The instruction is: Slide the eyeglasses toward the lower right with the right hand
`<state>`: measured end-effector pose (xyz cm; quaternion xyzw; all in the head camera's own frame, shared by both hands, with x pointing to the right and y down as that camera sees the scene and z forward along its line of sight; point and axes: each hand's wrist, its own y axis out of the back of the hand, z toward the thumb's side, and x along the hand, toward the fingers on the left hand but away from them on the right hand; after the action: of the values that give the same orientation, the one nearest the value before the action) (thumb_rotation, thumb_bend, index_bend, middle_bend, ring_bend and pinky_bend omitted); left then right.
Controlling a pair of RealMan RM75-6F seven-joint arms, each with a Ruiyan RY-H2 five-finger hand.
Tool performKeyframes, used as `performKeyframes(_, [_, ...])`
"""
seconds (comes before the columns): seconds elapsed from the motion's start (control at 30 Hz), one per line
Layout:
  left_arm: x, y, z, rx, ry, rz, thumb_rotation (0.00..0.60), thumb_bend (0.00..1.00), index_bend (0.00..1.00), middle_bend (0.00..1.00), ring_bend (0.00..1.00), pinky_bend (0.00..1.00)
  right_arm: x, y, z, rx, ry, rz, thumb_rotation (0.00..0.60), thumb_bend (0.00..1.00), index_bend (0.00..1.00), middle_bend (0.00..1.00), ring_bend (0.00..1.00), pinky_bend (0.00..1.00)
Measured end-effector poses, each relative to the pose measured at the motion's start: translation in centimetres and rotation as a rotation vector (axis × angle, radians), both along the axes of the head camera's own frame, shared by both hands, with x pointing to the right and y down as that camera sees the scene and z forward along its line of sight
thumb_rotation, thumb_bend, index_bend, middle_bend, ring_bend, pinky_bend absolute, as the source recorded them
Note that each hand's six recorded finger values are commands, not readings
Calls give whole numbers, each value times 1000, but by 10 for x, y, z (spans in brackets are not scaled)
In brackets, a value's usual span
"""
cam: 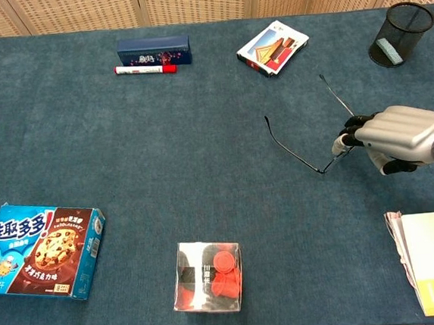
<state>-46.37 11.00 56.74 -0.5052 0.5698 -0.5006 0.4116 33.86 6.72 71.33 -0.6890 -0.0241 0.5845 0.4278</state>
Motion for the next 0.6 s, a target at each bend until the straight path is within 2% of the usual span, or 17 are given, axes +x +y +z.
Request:
performKeyframes(0.37, [1,0,1,-3,-7,2,600,222,423,285,298,457,18,27,-6,-55,31,-20,600,1000,230,190,75,207])
performKeyframes(0.6, [2,-1,3,-11,-11,6,600,222,424,285,298,457,23,36,-9,-56,28,-28,600,1000,229,190,75,206])
